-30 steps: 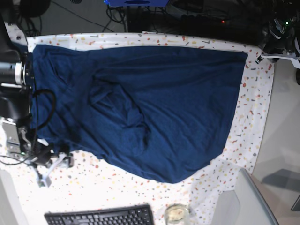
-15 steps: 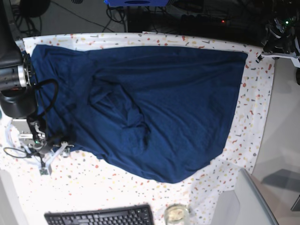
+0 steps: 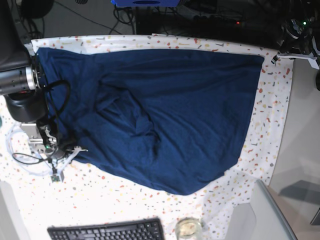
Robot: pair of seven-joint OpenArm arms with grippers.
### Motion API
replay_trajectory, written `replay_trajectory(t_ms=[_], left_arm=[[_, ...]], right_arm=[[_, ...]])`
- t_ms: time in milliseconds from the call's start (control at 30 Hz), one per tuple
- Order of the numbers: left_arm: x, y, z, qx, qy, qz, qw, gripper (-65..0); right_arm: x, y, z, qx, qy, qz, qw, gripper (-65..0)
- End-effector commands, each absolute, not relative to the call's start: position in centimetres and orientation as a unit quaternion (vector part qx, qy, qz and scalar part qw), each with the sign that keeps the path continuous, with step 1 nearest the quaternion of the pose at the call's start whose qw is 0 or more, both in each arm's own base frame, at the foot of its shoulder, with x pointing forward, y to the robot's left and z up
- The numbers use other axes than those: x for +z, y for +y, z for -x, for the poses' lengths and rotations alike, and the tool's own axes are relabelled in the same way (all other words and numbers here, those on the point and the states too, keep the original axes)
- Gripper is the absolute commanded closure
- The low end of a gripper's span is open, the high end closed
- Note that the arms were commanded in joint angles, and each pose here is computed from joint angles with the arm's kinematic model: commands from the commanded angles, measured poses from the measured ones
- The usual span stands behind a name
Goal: Layout the t-shirt on the table in an organized manner, then fold the t-shirt properly
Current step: 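Move the right gripper down onto the bunched navy fabric and grasp it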
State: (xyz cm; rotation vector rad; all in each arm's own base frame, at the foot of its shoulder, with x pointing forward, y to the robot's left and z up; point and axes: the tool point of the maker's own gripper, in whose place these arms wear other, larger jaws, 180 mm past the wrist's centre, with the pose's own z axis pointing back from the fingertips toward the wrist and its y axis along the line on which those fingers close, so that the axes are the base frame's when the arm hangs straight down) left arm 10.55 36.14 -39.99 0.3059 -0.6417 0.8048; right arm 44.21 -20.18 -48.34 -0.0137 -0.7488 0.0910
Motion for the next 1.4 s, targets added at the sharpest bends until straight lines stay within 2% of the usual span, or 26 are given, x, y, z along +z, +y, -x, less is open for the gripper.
replay_trajectory(t_ms=[0, 33, 333, 767, 900, 1067, 1367], left_arm=[[-39.1, 36.8, -10.6, 0.375, -0.318, -0.157, 0.857, 0.0], [-39.1, 36.8, -10.6, 0.375, -0.318, -0.157, 0.857, 0.0], [-39.1, 36.7, -10.8, 0.374, -0.320, -0.155, 0.856, 0.0], [-39.0, 36.8, -10.8, 0.374, -0.321, -0.157, 0.856, 0.0], [-39.0, 36.7, -11.0, 0.372, -0.321, -0.154, 0.857, 0.0], [-38.8, 36.6, -12.2, 0.375, -0.333, -0.148, 0.853, 0.0], [-38.6, 36.6, -12.9, 0.375, -0.340, -0.145, 0.850, 0.0]], right_arm=[[-45.2, -20.5, -47.2, 0.043, -0.410, 0.010, 0.911, 0.0], [-44.5, -20.4, -47.8, 0.046, -0.421, 0.010, 0.906, -1.7], [-38.7, -21.1, -50.6, 0.072, -0.468, 0.024, 0.880, 0.0], [-35.9, -20.0, -51.8, 0.083, -0.502, 0.020, 0.861, 0.0], [-38.7, -19.2, -49.7, 0.089, -0.462, 0.014, 0.882, 0.0], [-39.4, -15.6, -46.2, 0.116, -0.480, -0.014, 0.869, 0.0], [-42.6, -10.5, -37.7, 0.142, -0.409, -0.057, 0.900, -0.3]])
